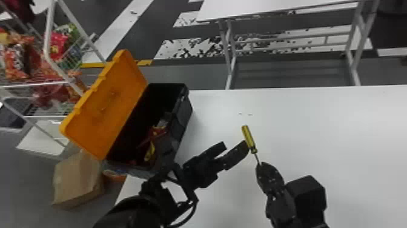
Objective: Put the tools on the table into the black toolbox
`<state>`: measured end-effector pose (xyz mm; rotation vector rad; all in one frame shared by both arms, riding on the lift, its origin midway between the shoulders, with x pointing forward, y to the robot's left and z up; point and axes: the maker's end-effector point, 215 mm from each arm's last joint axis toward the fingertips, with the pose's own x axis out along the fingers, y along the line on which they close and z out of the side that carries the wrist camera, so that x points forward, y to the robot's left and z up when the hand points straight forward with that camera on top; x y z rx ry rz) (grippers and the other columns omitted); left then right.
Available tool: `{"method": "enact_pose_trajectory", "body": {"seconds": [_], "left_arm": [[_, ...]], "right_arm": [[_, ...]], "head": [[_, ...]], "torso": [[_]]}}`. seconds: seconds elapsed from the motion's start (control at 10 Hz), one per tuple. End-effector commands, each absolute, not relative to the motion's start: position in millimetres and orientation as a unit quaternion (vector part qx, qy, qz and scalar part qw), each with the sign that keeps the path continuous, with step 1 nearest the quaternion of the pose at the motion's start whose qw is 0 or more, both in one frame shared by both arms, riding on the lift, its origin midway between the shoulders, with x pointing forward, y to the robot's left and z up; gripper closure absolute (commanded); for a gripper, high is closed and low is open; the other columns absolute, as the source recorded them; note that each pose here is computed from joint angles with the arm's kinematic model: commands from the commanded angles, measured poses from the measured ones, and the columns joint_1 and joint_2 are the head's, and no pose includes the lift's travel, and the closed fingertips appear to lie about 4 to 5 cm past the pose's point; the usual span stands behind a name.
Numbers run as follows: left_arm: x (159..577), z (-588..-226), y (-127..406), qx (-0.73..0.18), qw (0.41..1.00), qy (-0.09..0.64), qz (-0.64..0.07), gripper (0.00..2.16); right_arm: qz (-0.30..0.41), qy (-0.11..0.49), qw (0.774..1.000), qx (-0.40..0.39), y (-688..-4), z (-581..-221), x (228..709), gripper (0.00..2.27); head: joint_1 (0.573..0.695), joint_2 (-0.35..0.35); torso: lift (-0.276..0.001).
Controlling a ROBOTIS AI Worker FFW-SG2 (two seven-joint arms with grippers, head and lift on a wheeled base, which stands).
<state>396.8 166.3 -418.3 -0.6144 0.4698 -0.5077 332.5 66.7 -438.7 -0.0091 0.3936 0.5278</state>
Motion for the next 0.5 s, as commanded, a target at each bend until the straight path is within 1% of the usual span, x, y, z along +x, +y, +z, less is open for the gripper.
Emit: {"method": "enact_pose_trajectory", "body": {"seconds": [0.0,0.2,0.4], "left_arm": [[400.9,-413.4,160.1,-0.315,0.883,0.237,-0.256,0.08],[404.5,-409.1,155.7,-0.332,0.873,0.241,-0.264,0.12],[403.1,-419.3,147.6,-0.340,0.862,0.261,-0.270,0.18]], "right_arm": [[0.268,0.191,0.944,-0.006,72.4,-437.4,326.5,2.24],[0.277,0.190,0.942,-0.004,78.5,-435.8,321.7,2.24],[0.280,0.188,0.941,-0.004,80.1,-434.2,321.7,2.24]], "head": [[0.695,0.350],[0.695,0.350],[0.695,0.350]], "torso": [[-0.075],[-0.075],[-0.075]]}}
